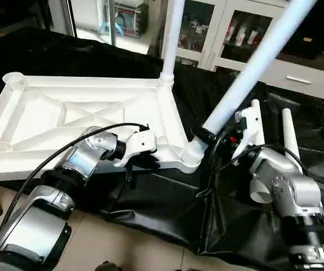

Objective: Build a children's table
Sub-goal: Pick table leg

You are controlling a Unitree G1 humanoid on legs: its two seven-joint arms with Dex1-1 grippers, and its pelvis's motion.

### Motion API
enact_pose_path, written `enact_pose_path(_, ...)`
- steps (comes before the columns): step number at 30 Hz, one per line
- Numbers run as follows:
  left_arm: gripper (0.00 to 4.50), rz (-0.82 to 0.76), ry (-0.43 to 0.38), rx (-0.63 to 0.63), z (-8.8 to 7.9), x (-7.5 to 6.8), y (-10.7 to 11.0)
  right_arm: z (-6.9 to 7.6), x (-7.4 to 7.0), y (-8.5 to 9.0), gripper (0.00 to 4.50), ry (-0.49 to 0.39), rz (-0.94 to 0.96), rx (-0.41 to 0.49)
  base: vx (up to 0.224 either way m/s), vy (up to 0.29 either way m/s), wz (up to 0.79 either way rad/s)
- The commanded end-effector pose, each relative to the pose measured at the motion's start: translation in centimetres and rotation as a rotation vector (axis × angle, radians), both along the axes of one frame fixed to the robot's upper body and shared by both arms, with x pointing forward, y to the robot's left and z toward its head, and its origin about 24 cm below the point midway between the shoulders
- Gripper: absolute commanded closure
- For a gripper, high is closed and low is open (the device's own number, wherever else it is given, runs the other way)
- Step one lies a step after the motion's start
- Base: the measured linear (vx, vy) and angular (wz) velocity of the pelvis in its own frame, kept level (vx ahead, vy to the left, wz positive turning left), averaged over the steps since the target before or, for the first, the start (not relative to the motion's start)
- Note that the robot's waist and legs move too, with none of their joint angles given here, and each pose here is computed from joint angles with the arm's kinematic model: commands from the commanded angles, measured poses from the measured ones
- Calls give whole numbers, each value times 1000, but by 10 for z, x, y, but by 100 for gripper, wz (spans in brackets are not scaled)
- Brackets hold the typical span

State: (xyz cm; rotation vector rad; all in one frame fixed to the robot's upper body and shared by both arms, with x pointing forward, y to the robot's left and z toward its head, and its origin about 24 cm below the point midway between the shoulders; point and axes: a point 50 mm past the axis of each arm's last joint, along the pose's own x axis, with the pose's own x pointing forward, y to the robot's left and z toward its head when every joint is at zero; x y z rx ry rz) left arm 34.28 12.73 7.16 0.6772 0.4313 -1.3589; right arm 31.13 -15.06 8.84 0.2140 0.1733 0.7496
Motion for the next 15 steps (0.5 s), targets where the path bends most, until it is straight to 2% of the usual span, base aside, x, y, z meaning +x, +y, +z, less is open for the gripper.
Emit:
enact_pose_path(1,450,-9,15,16,-9,-4,-1,-28,-11,-3,269,124,2,-107,0,0,0)
enact_pose_path(9,450,-9,14,17,-9,-4,-1,-34,-17,0,269,156,68,-200,0,0,0)
enact_pose_path(15,450,-17,20,18,-9,-5,-1,-30,-13,6,269,184,151,-268,0,0,0)
